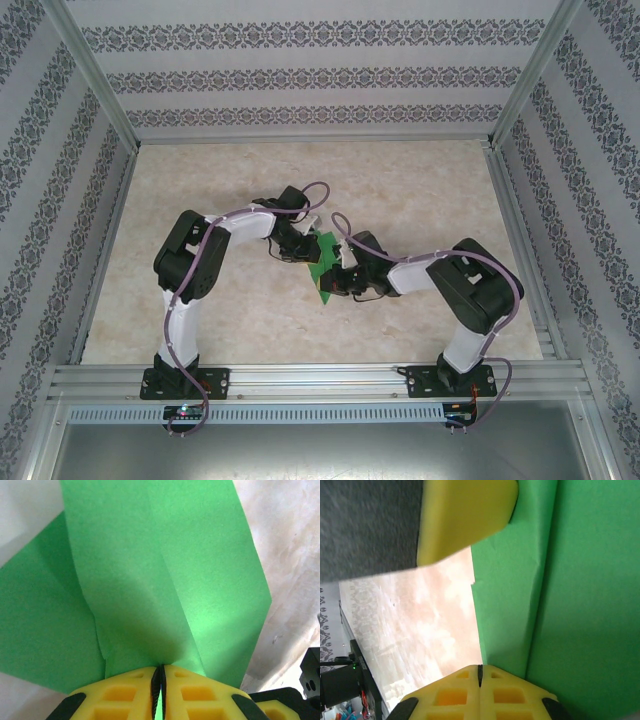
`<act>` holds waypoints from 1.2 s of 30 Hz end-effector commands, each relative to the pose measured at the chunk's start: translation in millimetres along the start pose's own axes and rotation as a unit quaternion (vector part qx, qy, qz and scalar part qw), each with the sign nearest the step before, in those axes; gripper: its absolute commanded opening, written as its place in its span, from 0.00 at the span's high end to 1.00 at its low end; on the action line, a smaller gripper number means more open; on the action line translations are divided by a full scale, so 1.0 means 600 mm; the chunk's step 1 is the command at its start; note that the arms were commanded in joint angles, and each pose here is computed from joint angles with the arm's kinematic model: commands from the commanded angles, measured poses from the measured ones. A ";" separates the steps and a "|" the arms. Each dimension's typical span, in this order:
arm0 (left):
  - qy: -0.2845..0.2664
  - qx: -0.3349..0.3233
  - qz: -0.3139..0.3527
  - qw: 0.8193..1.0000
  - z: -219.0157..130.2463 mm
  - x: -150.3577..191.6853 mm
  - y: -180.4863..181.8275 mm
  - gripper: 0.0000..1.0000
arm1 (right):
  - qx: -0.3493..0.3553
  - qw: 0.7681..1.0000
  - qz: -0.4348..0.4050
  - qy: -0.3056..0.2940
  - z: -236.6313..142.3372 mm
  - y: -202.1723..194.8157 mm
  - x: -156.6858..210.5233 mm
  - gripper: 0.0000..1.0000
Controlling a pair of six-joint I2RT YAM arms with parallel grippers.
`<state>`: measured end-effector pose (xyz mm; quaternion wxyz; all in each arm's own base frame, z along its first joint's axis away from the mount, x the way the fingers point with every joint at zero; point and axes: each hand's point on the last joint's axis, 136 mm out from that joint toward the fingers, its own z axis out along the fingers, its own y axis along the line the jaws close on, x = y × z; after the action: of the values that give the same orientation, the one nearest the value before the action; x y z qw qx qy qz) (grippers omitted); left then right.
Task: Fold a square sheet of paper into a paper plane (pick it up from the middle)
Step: Fourth fold the wing at the center of the table.
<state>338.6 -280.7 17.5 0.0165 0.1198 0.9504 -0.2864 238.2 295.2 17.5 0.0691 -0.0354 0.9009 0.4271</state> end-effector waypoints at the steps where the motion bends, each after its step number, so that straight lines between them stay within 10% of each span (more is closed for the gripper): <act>1: 0.007 -0.066 -0.011 0.998 0.025 -0.002 0.074 0.84 | 0.037 0.998 0.027 0.050 -0.003 -0.031 0.061 0.96; 36: 0.024 -0.060 -0.017 0.998 0.036 0.017 0.082 0.84 | 0.005 0.999 0.014 0.036 -0.022 0.014 0.037 0.92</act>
<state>341.8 -280.6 17.0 0.0173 0.1270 0.9486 -0.2894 213.0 280.0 23.3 0.0279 -0.0166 0.9119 0.4091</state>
